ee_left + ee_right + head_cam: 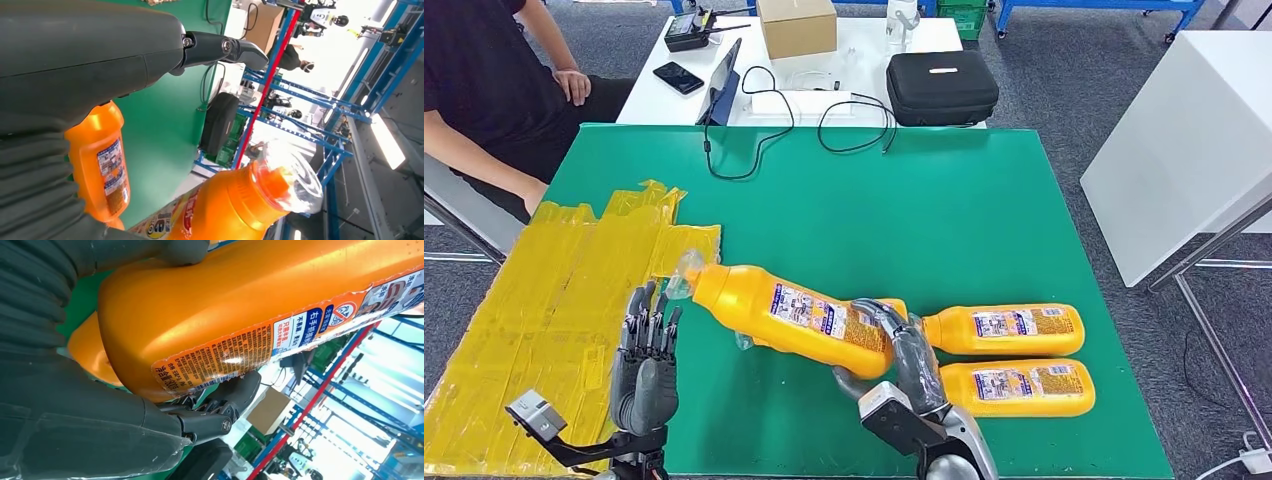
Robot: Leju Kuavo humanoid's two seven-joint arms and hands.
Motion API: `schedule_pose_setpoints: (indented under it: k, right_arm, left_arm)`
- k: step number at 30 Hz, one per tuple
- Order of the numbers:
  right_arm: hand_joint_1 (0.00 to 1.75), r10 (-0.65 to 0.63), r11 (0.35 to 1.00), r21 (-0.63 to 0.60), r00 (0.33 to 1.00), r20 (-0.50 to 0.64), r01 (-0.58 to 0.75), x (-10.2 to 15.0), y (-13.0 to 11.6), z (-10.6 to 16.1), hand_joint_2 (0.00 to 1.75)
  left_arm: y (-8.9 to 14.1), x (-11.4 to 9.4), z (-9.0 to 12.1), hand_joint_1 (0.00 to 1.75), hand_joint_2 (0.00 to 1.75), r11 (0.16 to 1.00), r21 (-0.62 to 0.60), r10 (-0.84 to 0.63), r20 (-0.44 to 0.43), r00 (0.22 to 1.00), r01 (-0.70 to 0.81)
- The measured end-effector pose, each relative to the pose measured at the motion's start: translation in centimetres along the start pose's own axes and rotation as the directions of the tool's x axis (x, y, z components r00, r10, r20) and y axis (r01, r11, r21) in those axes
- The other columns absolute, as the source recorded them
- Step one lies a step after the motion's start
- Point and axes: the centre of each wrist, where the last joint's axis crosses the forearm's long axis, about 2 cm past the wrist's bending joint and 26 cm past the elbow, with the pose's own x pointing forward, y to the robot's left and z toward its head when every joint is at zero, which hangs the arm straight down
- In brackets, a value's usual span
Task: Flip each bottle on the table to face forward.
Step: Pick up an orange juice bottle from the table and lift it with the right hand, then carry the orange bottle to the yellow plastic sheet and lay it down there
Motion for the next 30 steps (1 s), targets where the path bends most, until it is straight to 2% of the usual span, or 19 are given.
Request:
schedule_pose_setpoints:
  k: [9, 15, 30]
  right_arm:
    - [1.75, -0.011, 1.000, -0.007, 1.000, 0.011, 0.012, 0.3, 0.2, -0.5, 1.75]
    - [1.75, -0.030, 0.999, 0.033, 0.999, 0.038, 0.028, 0.8, 0.9, -1.5, 1.75]
    - [1.75, -0.061, 0.942, 0.336, 0.989, 0.138, 0.011, 3.4, 7.8, -4.7, 1.75]
  left_arm:
    - [0.0, -0.1, 0.0, 0.00, 1.75, 1.000, 0.002, 0.021, -0.003, 1.000, -0.021]
    - [-0.2, -0.3, 0.1, 0.00, 1.75, 0.987, -0.017, 0.158, 0.003, 0.987, -0.158]
    - [-0.2, -1.2, 0.9, 0.00, 1.75, 0.929, -0.033, 0.368, 0.023, 0.929, -0.368]
